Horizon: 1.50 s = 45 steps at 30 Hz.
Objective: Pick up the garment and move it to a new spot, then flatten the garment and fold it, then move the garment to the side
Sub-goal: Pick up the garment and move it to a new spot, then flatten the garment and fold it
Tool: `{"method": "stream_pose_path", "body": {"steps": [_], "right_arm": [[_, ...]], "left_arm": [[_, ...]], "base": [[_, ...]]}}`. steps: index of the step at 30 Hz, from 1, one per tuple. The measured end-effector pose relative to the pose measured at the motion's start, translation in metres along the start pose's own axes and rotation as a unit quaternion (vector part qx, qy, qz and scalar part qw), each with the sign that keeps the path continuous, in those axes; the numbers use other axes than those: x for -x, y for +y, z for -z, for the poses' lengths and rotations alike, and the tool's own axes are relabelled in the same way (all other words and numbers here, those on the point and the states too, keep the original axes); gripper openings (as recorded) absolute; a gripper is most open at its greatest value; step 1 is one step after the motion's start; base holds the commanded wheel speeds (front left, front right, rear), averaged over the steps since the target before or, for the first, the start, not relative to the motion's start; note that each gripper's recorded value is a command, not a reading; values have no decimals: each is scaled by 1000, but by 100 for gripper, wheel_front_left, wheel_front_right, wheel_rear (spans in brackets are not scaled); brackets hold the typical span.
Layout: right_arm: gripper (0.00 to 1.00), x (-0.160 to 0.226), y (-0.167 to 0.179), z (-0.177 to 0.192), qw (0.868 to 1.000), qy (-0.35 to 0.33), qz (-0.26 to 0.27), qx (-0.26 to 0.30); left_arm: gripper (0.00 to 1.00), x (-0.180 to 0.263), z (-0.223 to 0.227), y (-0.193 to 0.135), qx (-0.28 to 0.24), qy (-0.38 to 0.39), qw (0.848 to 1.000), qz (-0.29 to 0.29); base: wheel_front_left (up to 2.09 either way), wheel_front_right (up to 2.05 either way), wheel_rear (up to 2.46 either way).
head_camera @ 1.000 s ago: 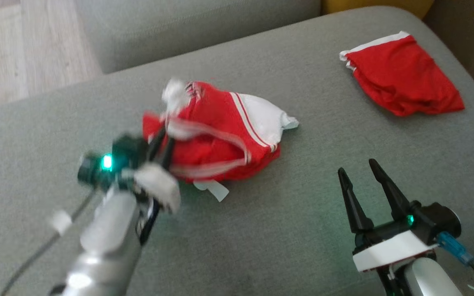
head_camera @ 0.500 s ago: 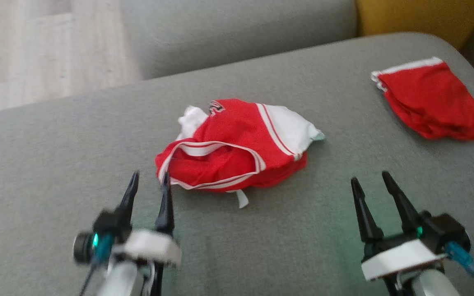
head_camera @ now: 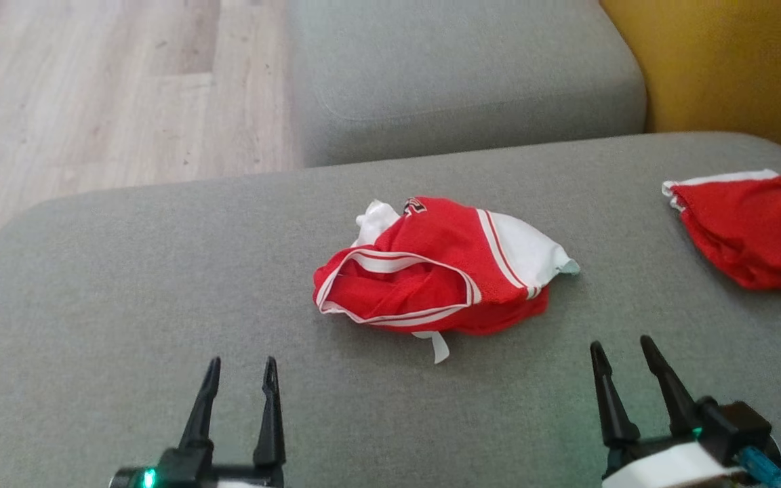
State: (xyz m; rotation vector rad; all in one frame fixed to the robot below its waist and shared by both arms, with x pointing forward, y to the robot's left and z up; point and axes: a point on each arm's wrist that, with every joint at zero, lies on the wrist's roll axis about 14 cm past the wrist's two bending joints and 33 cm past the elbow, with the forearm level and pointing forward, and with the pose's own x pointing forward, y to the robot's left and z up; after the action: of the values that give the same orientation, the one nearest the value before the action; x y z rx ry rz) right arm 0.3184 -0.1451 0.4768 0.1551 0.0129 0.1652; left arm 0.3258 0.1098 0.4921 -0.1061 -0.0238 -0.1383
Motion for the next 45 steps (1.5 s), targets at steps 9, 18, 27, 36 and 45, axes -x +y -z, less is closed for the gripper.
{"method": "stream_pose_path", "body": {"steps": [9,18,27,36,45], "right_arm": [[100,0,7,1,1000,0,-8,-3],[100,-1,12,2,1000,0,-11,-8],[100,0,10,2,1000,0,-7,-9],[100,2,11,2,1000,-1,-7,-10],[100,3,12,4,1000,3,-10,-10]], "left_arm": [[100,10,-4,8,-14,-9,1000,-15],[100,12,-5,12,-19,-11,1000,-20],[100,11,-5,11,-28,-10,999,-22],[100,12,-5,11,-29,-11,999,-21],[100,13,-5,12,-28,-11,999,-21]], "base": [[0,0,0],[0,0,0],[0,0,0],[0,0,0],[0,0,0]]}}
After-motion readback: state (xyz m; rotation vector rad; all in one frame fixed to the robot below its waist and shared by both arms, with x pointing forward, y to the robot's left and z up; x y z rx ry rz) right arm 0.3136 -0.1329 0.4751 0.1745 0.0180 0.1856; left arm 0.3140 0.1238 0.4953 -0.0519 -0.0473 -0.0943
